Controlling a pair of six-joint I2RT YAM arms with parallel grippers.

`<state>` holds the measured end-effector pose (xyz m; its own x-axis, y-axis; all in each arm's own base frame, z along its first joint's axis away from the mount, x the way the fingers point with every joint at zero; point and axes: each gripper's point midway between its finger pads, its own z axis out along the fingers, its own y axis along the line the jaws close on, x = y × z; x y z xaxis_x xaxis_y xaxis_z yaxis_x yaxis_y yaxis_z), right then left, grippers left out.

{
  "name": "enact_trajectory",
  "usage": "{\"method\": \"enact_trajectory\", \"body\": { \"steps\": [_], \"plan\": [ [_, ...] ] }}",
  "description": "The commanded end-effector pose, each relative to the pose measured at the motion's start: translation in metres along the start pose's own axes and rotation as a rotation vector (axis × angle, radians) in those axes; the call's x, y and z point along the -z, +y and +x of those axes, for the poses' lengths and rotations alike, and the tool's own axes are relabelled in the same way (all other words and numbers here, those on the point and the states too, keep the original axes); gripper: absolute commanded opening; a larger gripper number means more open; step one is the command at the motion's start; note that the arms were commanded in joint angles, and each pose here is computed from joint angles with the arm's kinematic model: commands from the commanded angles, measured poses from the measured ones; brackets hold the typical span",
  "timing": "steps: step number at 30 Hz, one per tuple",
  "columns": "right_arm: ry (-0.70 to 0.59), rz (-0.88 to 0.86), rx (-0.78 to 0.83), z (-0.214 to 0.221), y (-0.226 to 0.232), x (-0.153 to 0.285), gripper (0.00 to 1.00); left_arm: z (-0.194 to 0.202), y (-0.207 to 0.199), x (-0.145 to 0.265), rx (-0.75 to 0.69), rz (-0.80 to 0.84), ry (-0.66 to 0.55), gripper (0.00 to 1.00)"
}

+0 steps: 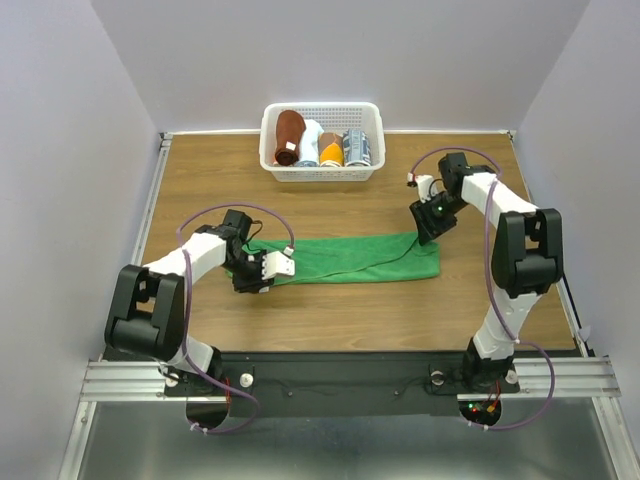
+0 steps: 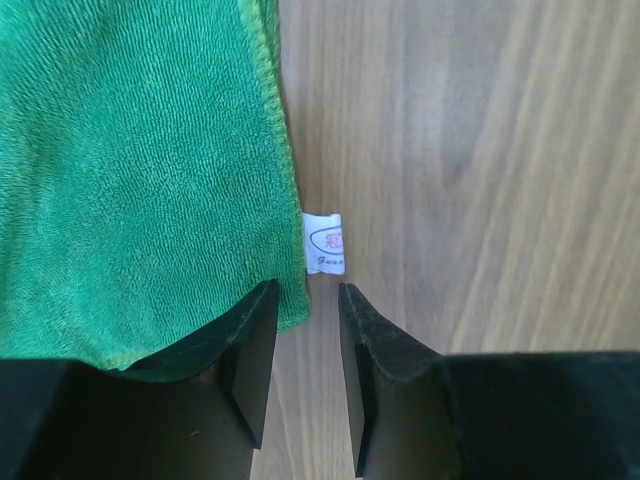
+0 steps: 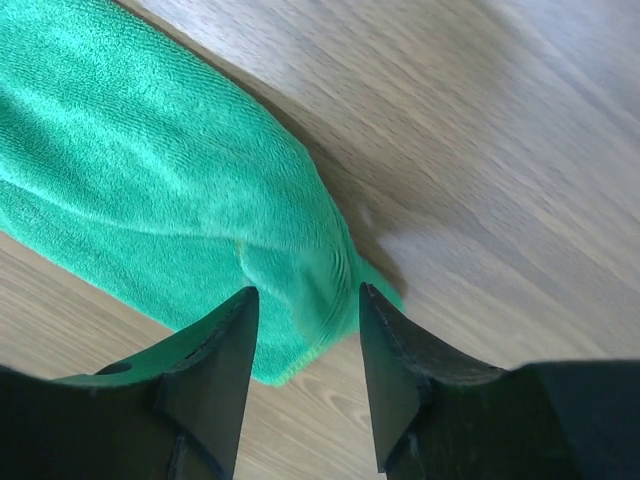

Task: Roll the towels
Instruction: Flatten the towel

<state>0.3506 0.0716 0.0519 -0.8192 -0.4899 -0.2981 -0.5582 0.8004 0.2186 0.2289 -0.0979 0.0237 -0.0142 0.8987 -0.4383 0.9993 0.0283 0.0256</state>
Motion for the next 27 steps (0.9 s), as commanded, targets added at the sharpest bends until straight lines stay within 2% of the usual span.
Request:
{"method": "enact_trajectory", "body": {
  "steps": [1, 2, 7, 9, 12, 19, 23, 27],
  "plan": [
    [-0.119, 0.079, -0.006, -0.024, -0.008, 0.041, 0.49, 0.011, 0.001, -0.010, 0.033, 0.003, 0.043, 0.41],
    [-0.124, 0.081, -0.004, -0.023, -0.007, 0.045, 0.48, 0.012, 0.000, -0.012, 0.038, 0.004, 0.045, 0.41],
    [-0.098, 0.069, 0.005, -0.010, -0.001, 0.052, 0.43, 0.018, 0.000, -0.017, 0.054, 0.021, 0.078, 0.21],
    [-0.090, 0.070, 0.012, -0.005, 0.000, 0.054, 0.41, 0.017, 0.001, -0.015, 0.046, 0.019, 0.079, 0.15],
    [-0.091, 0.065, 0.026, -0.004, 0.001, 0.054, 0.39, 0.012, -0.002, -0.011, 0.046, 0.028, 0.059, 0.00],
    [-0.067, -0.017, -0.002, -0.004, 0.011, 0.034, 0.37, 0.006, 0.000, -0.010, 0.078, 0.051, 0.047, 0.00],
    [-0.059, -0.033, 0.021, 0.004, 0.030, 0.033, 0.33, 0.004, 0.002, -0.010, 0.083, 0.055, 0.040, 0.00],
    [-0.035, -0.021, 0.012, 0.012, 0.028, 0.020, 0.32, 0.002, 0.004, -0.010, 0.086, 0.051, 0.034, 0.00]
  ]
}}
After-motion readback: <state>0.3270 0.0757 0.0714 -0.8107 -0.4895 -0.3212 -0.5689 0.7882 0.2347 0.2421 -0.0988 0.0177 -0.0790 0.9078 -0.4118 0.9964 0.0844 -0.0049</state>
